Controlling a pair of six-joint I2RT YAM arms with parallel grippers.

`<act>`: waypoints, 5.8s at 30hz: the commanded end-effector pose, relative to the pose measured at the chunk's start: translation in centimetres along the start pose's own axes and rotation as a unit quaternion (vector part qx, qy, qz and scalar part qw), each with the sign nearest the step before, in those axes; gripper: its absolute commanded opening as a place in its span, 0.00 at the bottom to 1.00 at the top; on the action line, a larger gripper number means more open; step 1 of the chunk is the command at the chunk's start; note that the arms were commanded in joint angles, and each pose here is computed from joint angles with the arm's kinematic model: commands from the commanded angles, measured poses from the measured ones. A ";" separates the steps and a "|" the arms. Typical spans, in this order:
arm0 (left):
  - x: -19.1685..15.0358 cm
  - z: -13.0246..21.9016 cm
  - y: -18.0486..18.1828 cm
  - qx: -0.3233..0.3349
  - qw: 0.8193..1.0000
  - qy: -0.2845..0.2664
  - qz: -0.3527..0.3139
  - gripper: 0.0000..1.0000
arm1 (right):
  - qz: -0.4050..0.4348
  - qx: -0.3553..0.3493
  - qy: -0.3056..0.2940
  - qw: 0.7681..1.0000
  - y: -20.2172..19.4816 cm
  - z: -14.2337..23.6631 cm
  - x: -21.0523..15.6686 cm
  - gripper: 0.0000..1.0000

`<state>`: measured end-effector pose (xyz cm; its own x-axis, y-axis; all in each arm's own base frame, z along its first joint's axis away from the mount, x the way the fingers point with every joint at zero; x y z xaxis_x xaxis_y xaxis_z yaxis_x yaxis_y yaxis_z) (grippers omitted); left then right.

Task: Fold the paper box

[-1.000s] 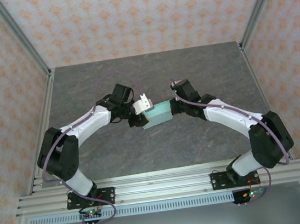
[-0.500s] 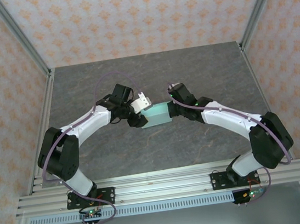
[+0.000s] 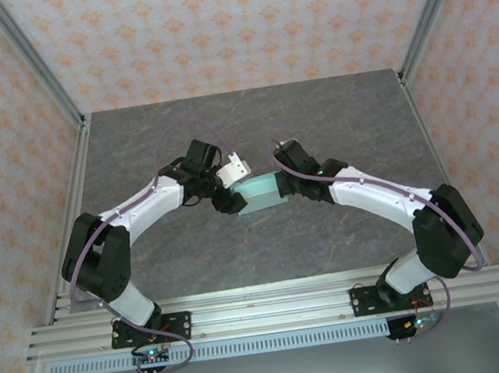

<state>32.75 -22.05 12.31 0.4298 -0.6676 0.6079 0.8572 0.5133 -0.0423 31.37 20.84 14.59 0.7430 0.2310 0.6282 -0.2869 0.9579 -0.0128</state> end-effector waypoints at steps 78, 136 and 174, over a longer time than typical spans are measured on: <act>2.4 1.9 1.6 0.121 0.835 -0.103 0.526 0.00 | -0.016 -0.030 0.006 0.999 1.0 -1.3 -1.4 0.00; -0.2 6.6 -0.9 0.185 0.868 -0.160 0.432 0.46 | -0.020 -0.057 -0.029 0.998 -0.4 -1.3 -2.1 0.00; -4.3 -1.2 0.1 0.092 0.810 -0.101 0.571 0.45 | -0.025 -0.065 -0.040 0.997 -0.9 -0.4 -1.8 0.04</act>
<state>34.23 -21.37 14.50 0.7675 0.4417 0.4646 -0.0229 0.7432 -0.6687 31.50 20.97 13.83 0.6789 0.1466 0.7195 -0.1796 0.9833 -0.0309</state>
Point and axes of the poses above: each hand's point on the last joint's axis, 136 mm out from that joint toward the fingers, its own z axis back along the fingers, its own y axis along the line the jaws close on, x = y × z, the point moved 2 cm from there along z, back along the fingers, and after that the axes turned 4 degrees about z, right-handed, at the moved point
